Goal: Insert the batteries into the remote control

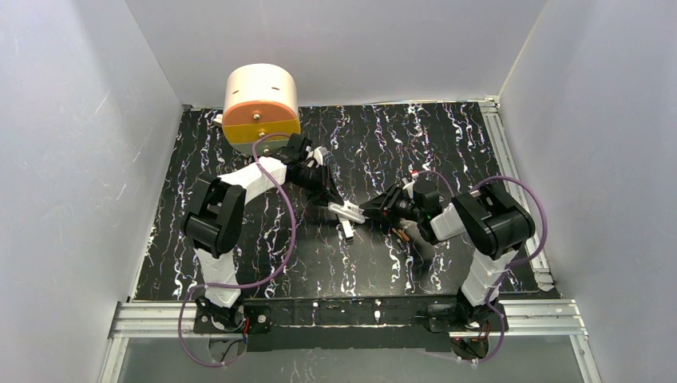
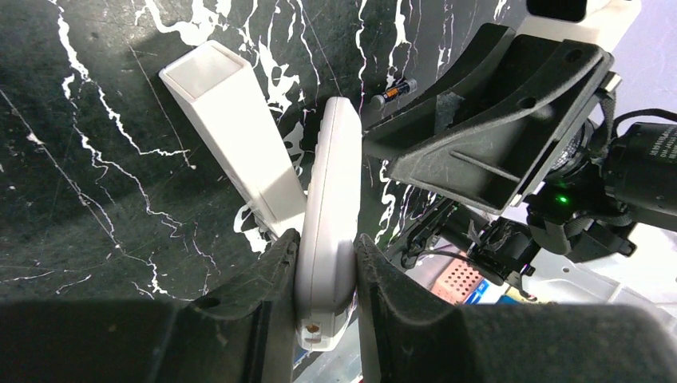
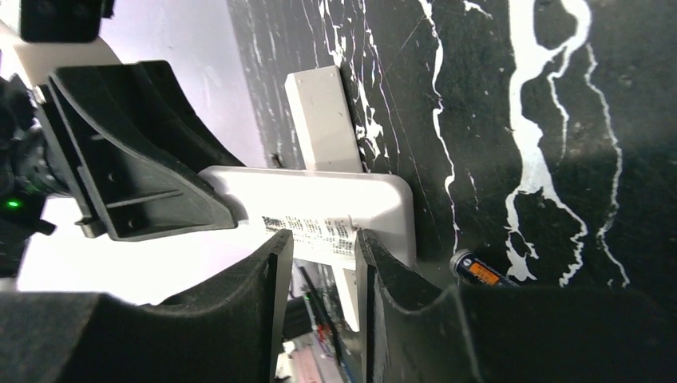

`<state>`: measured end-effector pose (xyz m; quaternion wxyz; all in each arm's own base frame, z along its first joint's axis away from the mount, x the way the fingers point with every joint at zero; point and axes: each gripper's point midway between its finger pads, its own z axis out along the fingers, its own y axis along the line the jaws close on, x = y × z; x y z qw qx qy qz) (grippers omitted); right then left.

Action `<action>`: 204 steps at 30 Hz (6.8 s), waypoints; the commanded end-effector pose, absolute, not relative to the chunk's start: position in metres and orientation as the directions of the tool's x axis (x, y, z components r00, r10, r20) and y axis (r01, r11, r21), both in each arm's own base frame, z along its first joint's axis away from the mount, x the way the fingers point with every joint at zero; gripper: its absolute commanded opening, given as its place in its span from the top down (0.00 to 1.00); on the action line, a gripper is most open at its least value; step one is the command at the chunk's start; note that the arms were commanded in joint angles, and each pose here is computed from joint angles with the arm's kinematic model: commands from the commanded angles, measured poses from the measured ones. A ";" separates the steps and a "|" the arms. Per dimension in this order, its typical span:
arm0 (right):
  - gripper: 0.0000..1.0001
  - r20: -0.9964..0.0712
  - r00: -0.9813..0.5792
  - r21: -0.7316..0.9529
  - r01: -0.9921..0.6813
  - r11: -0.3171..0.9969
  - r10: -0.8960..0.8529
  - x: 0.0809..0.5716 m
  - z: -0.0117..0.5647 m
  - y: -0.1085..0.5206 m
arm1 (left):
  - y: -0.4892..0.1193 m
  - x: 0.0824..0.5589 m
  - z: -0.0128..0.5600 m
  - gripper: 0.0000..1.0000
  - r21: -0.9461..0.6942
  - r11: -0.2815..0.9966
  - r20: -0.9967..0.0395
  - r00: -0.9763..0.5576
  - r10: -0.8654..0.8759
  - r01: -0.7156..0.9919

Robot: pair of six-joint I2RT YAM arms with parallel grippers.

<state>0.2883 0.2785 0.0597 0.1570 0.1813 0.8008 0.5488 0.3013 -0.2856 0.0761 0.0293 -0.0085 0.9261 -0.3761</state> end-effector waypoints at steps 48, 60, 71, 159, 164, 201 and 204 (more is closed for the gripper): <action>0.34 -0.589 -0.798 0.746 -0.477 0.465 0.127 0.328 0.140 0.269 | -0.271 0.302 0.156 1.00 -0.511 0.730 -0.315 -0.889 0.332 0.453; 0.09 -0.815 -0.513 0.489 -0.859 0.153 -0.271 0.207 0.177 0.307 | -0.277 0.210 0.259 1.00 -0.624 0.143 -0.608 -0.592 0.529 0.768; 0.35 -0.835 -0.479 0.521 -0.847 -0.106 -0.271 0.139 0.232 0.314 | -0.259 0.161 0.285 1.00 -0.608 -0.023 -0.678 -0.504 0.535 0.794; 0.34 -0.597 -0.792 0.335 -0.105 0.936 0.125 0.295 0.140 0.217 | -0.219 0.284 0.288 1.00 -0.418 0.654 -0.883 -0.452 -0.128 0.630; 0.39 -0.503 -0.851 0.247 0.025 0.969 0.150 0.289 0.103 0.203 | -0.221 0.282 0.270 1.00 -0.451 0.652 -0.857 -0.500 -0.127 0.609; 0.61 -0.440 -0.709 0.156 0.544 0.825 0.551 0.294 0.035 0.217 | -0.212 0.268 0.259 1.00 -0.390 0.663 -0.878 -0.475 -0.059 0.639; 0.59 -0.447 -0.708 0.133 0.551 0.824 0.546 0.293 0.032 0.212 | -0.212 0.269 0.258 1.00 -0.390 0.664 -0.878 -0.476 -0.059 0.637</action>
